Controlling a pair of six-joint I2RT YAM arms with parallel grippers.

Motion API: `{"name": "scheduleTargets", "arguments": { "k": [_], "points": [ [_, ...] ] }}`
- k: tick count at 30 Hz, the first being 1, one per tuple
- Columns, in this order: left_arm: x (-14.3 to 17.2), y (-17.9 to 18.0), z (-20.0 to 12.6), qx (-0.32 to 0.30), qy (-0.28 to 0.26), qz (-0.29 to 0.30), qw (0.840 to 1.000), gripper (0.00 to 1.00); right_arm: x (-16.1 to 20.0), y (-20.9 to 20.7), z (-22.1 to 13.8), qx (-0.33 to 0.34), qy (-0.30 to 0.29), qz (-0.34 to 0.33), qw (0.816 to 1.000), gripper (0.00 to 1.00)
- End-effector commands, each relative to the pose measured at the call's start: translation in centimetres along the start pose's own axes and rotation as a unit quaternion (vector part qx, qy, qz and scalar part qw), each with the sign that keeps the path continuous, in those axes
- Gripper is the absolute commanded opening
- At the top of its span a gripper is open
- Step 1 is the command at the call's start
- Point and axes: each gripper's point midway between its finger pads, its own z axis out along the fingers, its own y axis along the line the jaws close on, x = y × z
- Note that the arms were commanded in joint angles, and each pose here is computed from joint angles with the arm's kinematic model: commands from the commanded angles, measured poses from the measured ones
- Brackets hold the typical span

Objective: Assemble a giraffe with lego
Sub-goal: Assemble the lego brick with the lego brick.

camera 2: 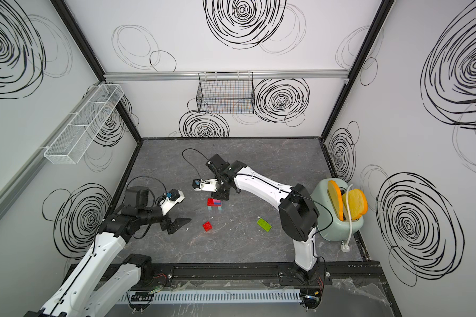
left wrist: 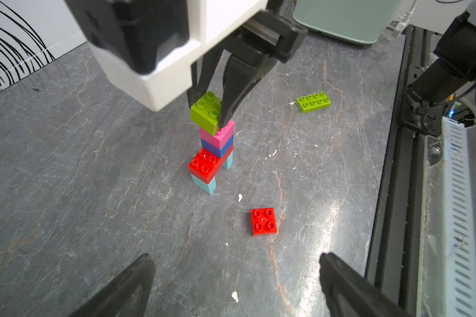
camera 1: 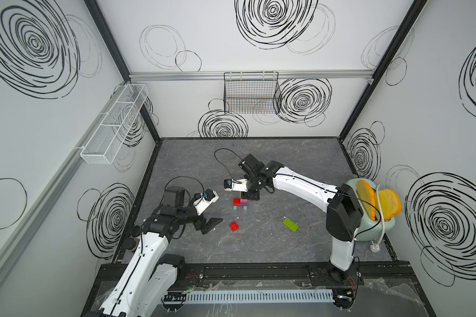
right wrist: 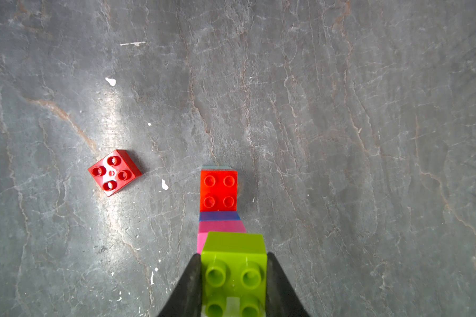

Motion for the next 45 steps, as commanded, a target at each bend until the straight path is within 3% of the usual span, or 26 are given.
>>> {"name": "scheduleTargets", "arguments": {
  "k": [1, 23, 45],
  "points": [
    [-0.4, -0.1, 0.1, 0.003, -0.013, 0.015, 1.000, 0.98, 1.2, 1.4, -0.2, -0.029, 0.017, 0.010, 0.999, 0.13],
    [-0.3, 0.1, 0.0, 0.000, -0.012, 0.012, 1.000, 0.98, 0.3, 0.1, -2.7, -0.004, -0.002, 0.021, 1.000, 0.12],
    [-0.3, 0.1, 0.0, -0.001, -0.014, 0.013, 1.000, 0.98, 1.2, 0.9, 0.7, -0.039, 0.020, 0.029, 0.999, 0.13]
  ]
}}
